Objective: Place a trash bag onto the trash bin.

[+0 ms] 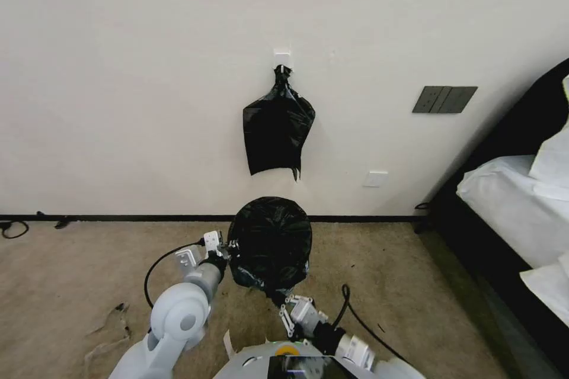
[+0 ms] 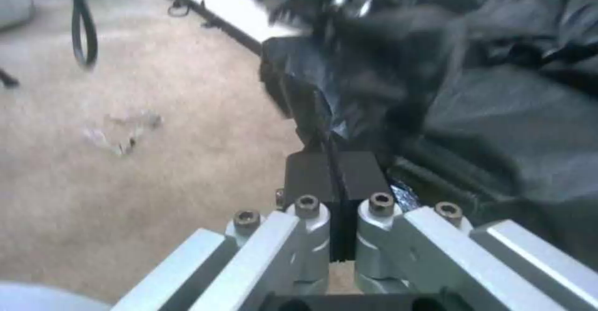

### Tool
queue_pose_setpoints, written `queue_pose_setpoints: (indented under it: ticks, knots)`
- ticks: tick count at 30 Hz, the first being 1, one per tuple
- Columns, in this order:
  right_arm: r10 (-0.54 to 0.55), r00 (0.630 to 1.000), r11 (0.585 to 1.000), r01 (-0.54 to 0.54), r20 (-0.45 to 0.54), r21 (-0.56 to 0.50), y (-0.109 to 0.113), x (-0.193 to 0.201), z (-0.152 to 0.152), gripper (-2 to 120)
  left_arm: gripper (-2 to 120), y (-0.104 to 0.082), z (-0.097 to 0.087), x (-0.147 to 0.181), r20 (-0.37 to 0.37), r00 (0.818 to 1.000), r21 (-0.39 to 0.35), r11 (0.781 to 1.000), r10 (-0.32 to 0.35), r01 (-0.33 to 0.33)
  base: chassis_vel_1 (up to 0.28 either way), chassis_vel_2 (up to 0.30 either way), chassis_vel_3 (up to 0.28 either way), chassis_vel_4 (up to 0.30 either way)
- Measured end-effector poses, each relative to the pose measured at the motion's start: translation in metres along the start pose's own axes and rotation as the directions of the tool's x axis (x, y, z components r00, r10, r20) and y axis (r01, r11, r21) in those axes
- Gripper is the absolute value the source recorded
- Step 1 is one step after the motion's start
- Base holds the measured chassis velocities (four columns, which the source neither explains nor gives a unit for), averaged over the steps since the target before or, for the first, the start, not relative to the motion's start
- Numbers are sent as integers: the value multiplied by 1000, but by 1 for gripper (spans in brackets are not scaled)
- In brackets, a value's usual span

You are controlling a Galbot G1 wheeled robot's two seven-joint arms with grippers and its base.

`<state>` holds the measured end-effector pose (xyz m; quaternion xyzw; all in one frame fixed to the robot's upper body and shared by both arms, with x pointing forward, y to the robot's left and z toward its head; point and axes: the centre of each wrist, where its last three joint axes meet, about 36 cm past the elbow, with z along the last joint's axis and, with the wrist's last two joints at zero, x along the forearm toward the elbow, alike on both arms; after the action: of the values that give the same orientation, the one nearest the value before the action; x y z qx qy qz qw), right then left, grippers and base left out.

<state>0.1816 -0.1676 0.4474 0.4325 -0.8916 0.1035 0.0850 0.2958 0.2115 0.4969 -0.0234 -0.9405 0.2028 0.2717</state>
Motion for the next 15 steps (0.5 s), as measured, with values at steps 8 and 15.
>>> queue_pose_setpoints:
  ticks: [8, 15]
  knots:
    - [37, 999, 996, -36, -13, 76, -7, -14, 36, 0, 1, -1, -2, 5, -17, 1000, 28, 1000, 2, -2, 0, 0, 0, 0]
    - [103, 994, 994, -103, -17, 19, -3, -29, 51, 0, 1, -3, -6, 8, -36, 999, 73, 997, 18, -15, 0, 0, 0, 0]
